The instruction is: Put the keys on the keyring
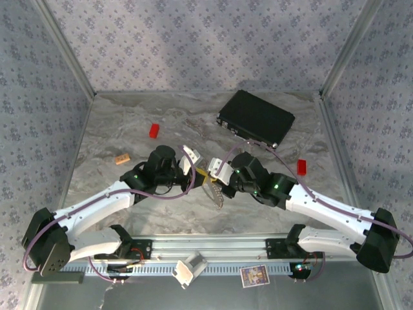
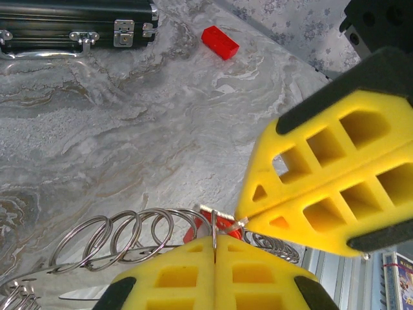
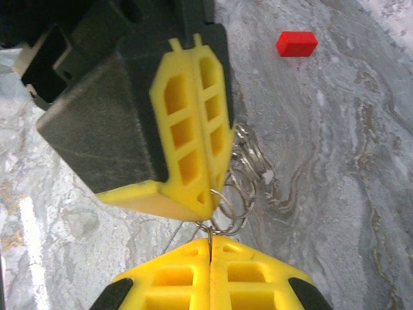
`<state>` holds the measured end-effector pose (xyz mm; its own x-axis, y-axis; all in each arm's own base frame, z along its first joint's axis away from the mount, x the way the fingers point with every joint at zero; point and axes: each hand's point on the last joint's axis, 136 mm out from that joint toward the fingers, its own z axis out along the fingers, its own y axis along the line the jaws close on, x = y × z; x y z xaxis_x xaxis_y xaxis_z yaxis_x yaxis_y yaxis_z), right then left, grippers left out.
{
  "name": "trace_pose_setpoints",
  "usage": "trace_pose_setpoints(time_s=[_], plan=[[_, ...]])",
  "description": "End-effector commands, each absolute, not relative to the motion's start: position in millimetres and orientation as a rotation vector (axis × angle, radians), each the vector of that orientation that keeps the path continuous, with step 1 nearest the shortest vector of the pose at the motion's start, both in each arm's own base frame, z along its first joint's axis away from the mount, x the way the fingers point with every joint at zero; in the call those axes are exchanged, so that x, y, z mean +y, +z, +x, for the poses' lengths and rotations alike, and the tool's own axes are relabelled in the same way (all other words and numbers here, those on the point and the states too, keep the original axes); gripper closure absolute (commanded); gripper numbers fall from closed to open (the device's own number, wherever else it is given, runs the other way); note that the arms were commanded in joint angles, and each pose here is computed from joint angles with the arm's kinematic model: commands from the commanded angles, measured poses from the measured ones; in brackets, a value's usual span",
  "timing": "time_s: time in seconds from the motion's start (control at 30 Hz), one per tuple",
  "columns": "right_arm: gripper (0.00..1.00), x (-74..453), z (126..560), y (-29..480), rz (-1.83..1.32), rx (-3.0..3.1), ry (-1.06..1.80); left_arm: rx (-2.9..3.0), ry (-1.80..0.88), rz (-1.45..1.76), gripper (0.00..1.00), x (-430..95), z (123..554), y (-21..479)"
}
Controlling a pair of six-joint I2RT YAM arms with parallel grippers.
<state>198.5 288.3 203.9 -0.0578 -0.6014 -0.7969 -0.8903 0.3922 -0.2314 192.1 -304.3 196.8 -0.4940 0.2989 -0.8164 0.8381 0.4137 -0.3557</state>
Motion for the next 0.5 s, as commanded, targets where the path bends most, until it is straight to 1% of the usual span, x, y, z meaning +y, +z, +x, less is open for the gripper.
trace_pose_setpoints(time_s=[0.0,0.17,0.47], plan=[[1.00,278.8,211.6,218.0,-1.241,1.735,0.315,1.913,-1.063,0.975,1.00,-312.9,192.8,219.1],[1.00,278.6,209.8,223.0,-1.229,1.710,0.324,1.912,-1.064,0.976,1.00,-312.9,192.5,218.9],[1.00,290.4,201.3,215.7,-1.282,1.709,0.382,1.911,-1.068,0.975,1.00,-313.2,192.8,218.9]])
